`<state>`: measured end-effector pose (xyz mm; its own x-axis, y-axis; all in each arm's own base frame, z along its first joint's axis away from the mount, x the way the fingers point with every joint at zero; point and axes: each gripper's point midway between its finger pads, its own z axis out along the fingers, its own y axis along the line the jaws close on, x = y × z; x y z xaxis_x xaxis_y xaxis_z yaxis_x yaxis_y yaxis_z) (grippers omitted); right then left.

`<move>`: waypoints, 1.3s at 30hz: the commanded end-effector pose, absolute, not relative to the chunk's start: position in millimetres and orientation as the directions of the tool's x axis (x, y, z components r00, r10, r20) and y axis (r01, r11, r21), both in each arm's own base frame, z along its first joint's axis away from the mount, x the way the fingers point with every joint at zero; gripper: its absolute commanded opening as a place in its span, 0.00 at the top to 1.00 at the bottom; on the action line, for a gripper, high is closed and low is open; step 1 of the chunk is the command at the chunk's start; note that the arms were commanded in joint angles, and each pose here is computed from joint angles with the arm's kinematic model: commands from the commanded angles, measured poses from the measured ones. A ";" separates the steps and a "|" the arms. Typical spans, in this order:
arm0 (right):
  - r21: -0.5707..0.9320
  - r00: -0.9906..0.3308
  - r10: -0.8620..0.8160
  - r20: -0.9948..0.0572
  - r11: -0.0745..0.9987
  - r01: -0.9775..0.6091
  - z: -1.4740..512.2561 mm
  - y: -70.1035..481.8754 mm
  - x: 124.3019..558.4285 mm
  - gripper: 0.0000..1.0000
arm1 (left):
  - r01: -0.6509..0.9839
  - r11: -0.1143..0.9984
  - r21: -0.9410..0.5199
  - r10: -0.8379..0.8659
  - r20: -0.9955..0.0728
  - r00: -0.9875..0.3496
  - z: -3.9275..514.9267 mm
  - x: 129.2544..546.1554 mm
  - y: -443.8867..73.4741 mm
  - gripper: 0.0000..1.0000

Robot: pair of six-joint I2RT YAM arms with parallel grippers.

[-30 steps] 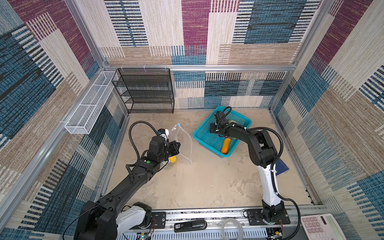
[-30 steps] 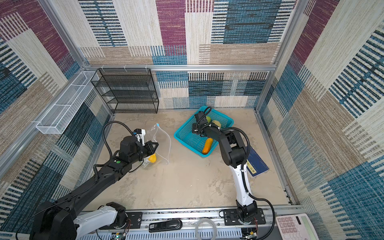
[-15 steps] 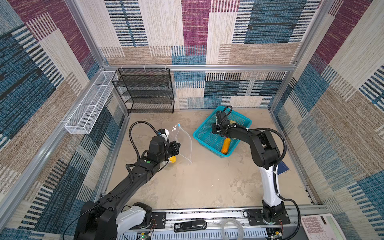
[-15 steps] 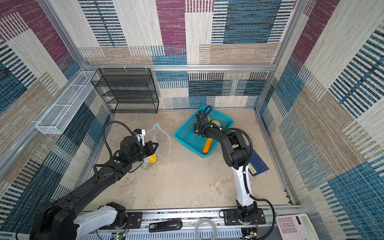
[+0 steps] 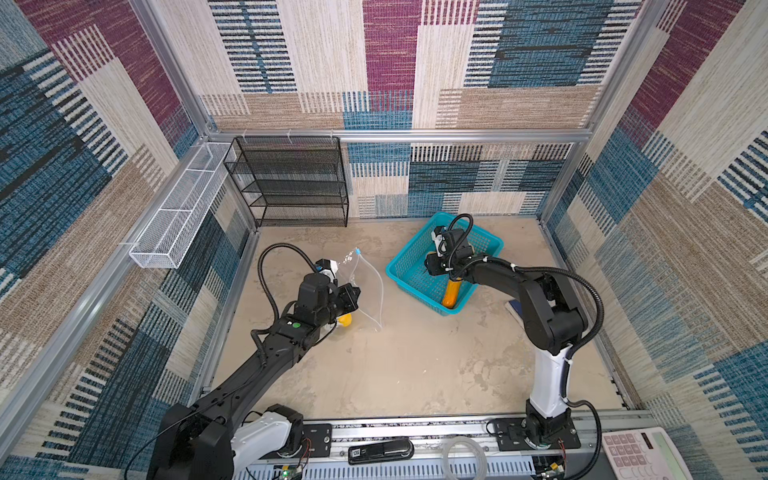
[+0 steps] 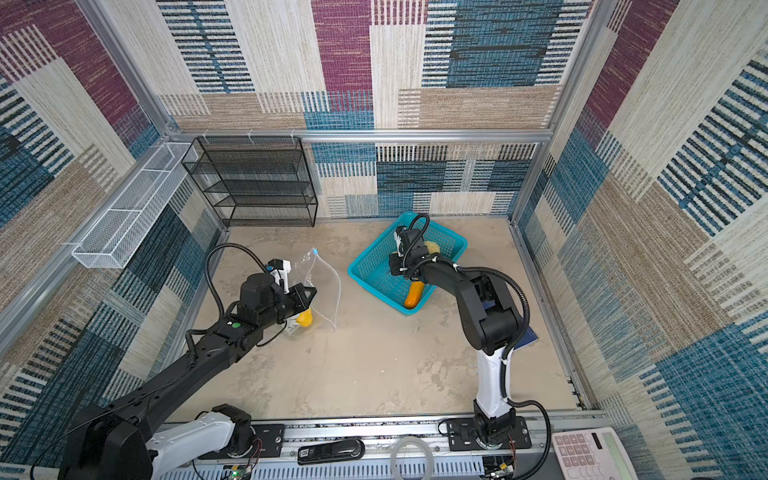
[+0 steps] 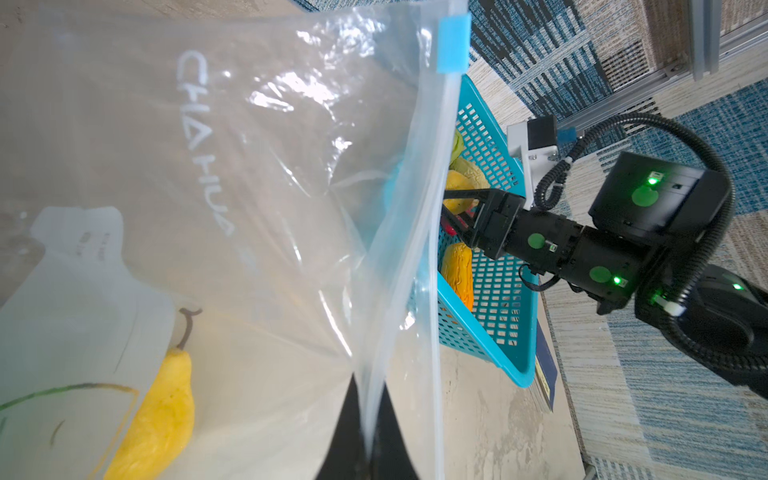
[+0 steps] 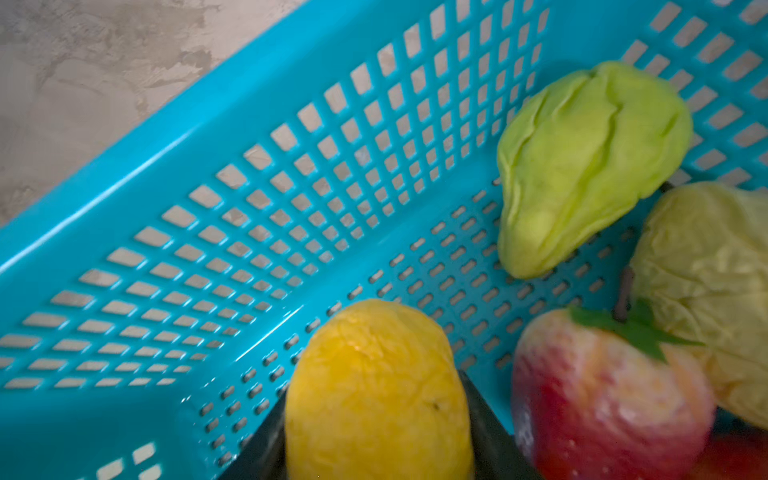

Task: Place the food in the zip-top bag and seal the zipper
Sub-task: 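Grasp the second yellow fruit in the basket with the right gripper, then carry the yellow fruit into the bag mouth and release it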

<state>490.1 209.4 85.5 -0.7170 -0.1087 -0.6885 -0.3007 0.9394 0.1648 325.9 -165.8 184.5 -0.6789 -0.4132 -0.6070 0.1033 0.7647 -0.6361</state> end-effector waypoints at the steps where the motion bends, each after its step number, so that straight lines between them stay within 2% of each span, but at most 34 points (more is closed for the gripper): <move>1: 0.210 -0.691 -0.128 -0.712 0.900 -0.383 105.2 221.2 476.7 0.56 | 0.117 0.769 -0.629 -0.405 -0.620 -0.672 186.8 327.5 -166.0 1.00; 8: 0.266 -0.620 -0.150 -0.770 0.809 -0.525 164.1 235.9 442.0 0.55 | 0.122 0.766 -0.631 -0.400 -0.616 -0.678 186.7 329.0 -168.6 1.00; 17: 0.320 -0.503 -0.231 -0.833 0.541 -0.778 221.4 306.4 382.8 0.55 | 0.137 0.760 -0.636 -0.390 -0.615 -0.686 192.2 329.0 -172.2 1.00; 26: 0.297 -0.388 -0.291 -0.875 0.310 -0.903 243.8 375.0 331.5 0.56 | 0.142 0.750 -0.646 -0.390 -0.607 -0.693 192.8 327.6 -174.3 1.00; 33: 0.317 -0.399 -0.309 -0.864 0.283 -0.905 224.1 397.6 327.9 0.56 | 0.158 0.747 -0.646 -0.384 -0.613 -0.690 201.2 321.6 -173.3 1.00; 39: 0.290 -0.407 -0.327 -0.853 0.351 -0.890 205.0 406.3 346.0 0.56 | 0.164 0.757 -0.633 -0.375 -0.626 -0.684 205.4 316.7 -169.8 1.00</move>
